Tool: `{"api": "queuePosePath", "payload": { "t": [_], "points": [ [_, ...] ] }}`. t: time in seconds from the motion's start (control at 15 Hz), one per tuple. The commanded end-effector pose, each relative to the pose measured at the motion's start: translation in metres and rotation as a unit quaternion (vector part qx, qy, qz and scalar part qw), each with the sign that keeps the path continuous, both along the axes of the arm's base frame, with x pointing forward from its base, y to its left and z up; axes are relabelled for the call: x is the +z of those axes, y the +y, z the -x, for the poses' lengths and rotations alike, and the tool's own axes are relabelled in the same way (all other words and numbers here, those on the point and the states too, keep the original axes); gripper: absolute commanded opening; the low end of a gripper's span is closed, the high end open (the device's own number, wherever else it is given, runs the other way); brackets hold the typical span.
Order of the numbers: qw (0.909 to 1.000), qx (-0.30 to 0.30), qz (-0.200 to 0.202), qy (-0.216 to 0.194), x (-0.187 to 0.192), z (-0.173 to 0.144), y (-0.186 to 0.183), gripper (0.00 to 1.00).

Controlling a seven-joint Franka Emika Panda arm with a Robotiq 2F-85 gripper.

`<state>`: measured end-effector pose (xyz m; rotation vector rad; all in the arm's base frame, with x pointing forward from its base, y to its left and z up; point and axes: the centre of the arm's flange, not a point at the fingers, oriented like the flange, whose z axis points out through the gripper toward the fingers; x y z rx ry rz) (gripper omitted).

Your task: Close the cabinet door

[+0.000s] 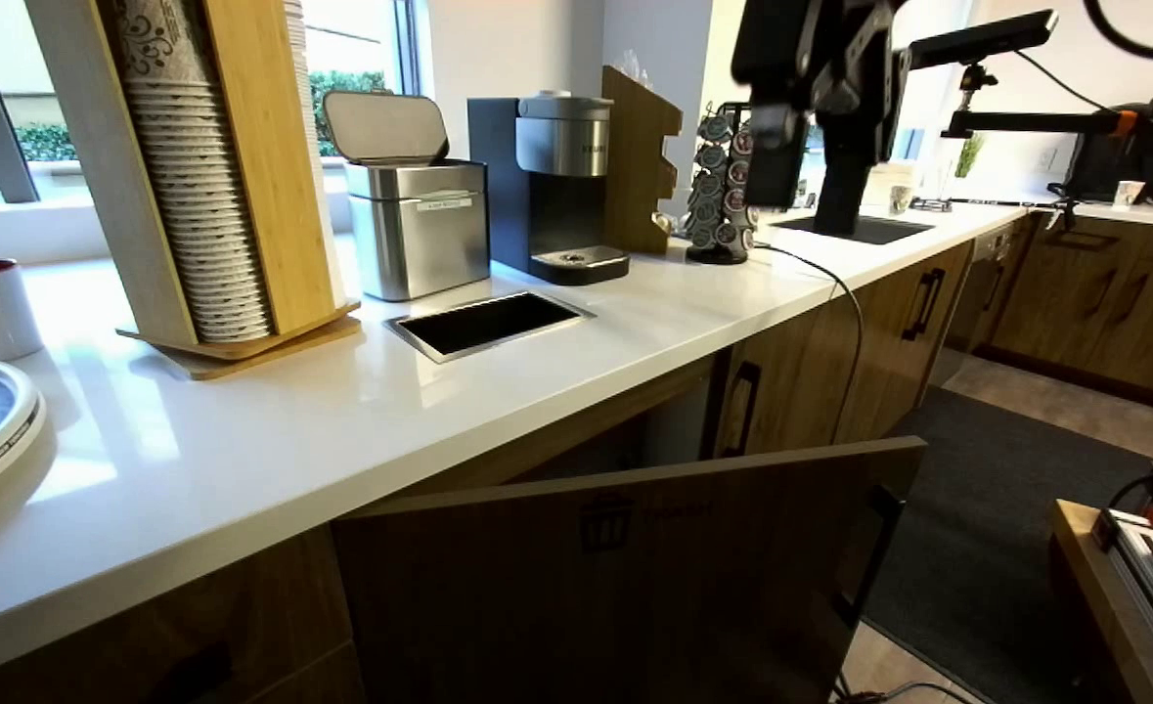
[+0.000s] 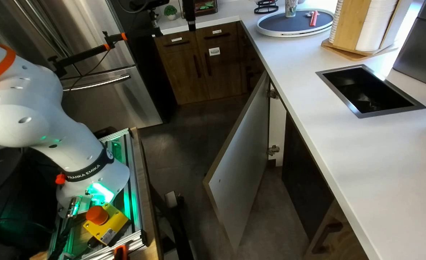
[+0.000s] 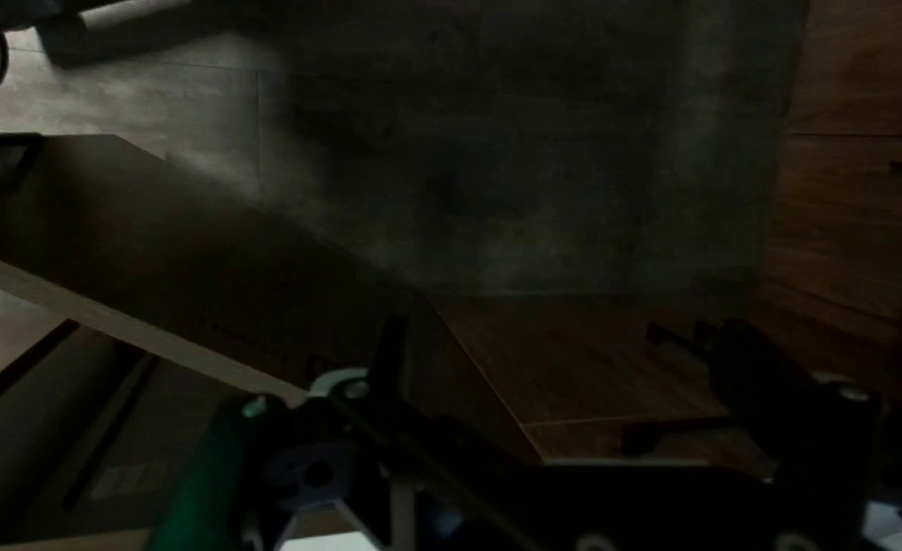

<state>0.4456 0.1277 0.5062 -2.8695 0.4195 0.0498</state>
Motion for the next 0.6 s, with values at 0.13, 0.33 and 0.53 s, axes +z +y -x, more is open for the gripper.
{"api": "queuePosePath", "payload": {
  "t": [0.13, 0.33, 0.53],
  "points": [
    [0.9981, -0.057, -0.007, 0.023, -0.096, -0.010, -0.005, 1.00],
    [0.9964, -0.081, -0.003, 0.026, -0.143, -0.011, -0.014, 0.74],
    [0.9937, -0.108, 0.008, 0.029, -0.183, -0.009, -0.027, 0.49]
  ]
}}
